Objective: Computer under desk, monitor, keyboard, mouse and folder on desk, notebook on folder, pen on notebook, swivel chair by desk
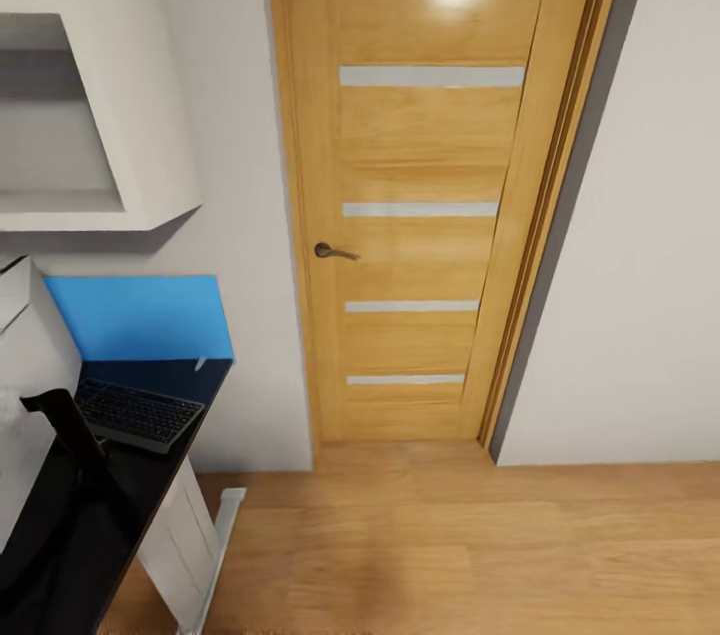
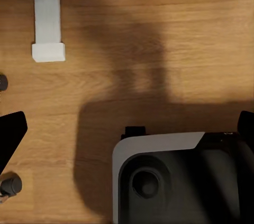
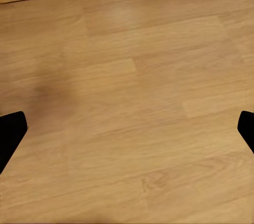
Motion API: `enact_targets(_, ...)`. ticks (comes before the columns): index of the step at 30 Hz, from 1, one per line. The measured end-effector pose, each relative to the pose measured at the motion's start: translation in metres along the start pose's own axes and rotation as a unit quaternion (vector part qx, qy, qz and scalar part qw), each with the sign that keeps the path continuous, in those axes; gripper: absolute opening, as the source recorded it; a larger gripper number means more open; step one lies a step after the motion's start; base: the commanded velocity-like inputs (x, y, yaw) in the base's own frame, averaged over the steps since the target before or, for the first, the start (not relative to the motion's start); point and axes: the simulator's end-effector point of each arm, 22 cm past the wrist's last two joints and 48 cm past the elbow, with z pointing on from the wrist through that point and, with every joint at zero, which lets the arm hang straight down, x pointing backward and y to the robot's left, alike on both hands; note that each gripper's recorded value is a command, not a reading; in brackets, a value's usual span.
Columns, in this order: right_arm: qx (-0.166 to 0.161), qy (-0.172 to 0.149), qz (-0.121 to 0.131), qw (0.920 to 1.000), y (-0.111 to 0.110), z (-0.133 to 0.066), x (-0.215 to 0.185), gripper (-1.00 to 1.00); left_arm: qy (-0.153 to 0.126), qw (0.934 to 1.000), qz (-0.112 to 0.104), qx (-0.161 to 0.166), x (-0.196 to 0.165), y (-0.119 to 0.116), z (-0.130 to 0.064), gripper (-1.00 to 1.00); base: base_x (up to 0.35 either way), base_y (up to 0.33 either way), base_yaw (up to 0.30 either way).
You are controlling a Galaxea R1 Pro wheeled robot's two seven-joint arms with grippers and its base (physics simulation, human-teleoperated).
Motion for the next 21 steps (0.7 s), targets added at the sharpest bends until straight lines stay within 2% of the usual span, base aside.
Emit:
enact_targets(8, 0.001, 0.005, -0.001, 1.0, -0.001, -0.001, 0.004, 1.0, -0.015, 0.9999, 0.0, 0.0, -0.005, 0.0, 0.0, 1.0, 0.0, 0.0, 0.183)
enact_targets(16, 0.002, 0.009, -0.001, 1.0, -0.001, -0.001, 0.007, 1.0, -0.045, 0.999, -0.001, -0.001, -0.016, 0.0, -0.002, 1.0, 0.002, 0.0, 0.183)
enact_targets(21, 0.002, 0.006, 0.0, 1.0, -0.002, -0.002, 0.007, 1.0, -0.049, 0.9988, -0.001, -0.001, -0.017, 0.0, -0.002, 1.0, 0.229, -0.009, 0.084)
